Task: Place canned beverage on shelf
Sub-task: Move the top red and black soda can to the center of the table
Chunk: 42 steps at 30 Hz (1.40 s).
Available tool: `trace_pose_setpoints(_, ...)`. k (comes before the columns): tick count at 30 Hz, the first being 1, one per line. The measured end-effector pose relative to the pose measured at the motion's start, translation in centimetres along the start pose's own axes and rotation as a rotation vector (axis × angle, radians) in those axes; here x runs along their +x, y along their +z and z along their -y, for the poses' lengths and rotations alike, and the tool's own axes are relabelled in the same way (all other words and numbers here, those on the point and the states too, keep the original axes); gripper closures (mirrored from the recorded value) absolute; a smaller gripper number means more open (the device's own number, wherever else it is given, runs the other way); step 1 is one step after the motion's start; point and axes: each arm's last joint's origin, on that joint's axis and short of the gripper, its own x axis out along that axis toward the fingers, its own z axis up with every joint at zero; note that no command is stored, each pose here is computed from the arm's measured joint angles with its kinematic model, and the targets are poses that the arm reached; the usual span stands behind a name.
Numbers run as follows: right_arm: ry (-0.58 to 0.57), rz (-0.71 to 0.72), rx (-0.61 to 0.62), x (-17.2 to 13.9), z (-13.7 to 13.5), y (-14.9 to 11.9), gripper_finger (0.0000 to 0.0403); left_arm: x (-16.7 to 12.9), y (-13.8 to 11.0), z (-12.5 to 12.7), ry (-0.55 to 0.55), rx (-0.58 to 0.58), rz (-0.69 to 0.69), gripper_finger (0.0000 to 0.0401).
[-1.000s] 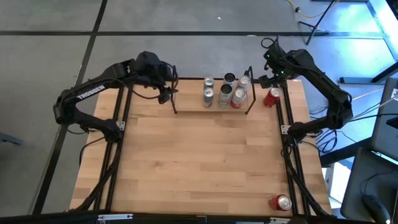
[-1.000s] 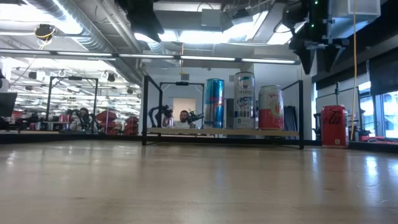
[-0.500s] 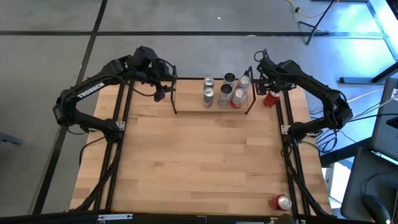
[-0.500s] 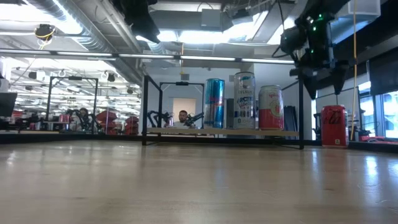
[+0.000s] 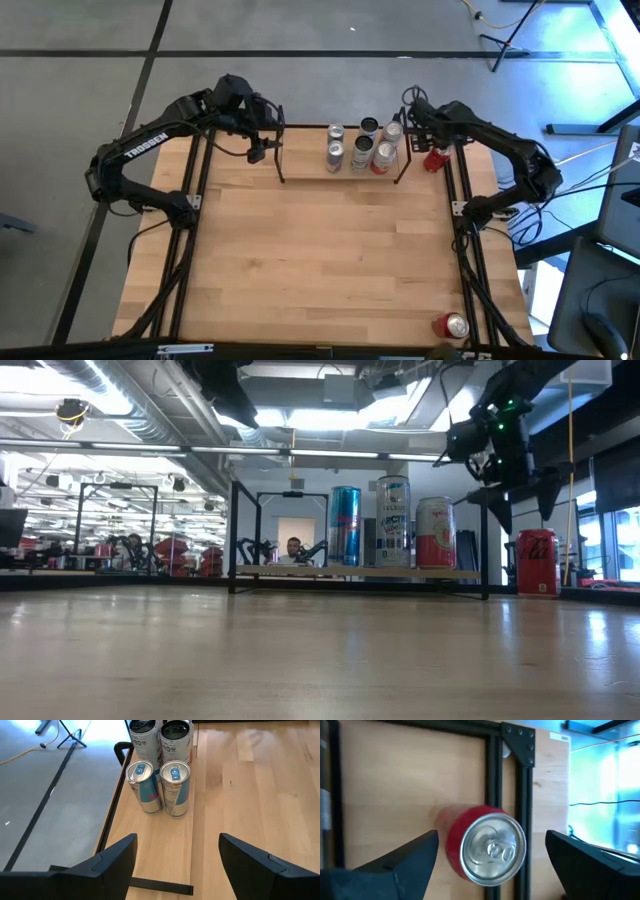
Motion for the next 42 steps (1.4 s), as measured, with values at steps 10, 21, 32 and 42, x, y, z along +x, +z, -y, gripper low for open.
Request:
trace_pose_setpoints(10,-0.047,-0.124,-0.066,2.1,-1.5,0.0,0.0056,0.0,0.0,0.0,-0.001,-0.001,-0.004,0.0134)
trace_pose_setpoints(21,0.017,-0.197,-0.121,2.6,-2.1,0.0,0.0075,0.0,-0.1,0.0,-0.002,0.0,-0.007,0.0134)
trace_pose_setpoints(32,0.035,-0.18,-0.198,2.5,-2.2,0.1,0.0139,0.0,-0.1,0.0,0.0,-0.001,-0.007,0.0134)
trace_pose_setpoints(42,0.11,-0.188,-0.263,0.5,-0.5,-0.9,0.0143,0.0,-0.1,0.0,0.0,-0.003,-0.008,0.0134)
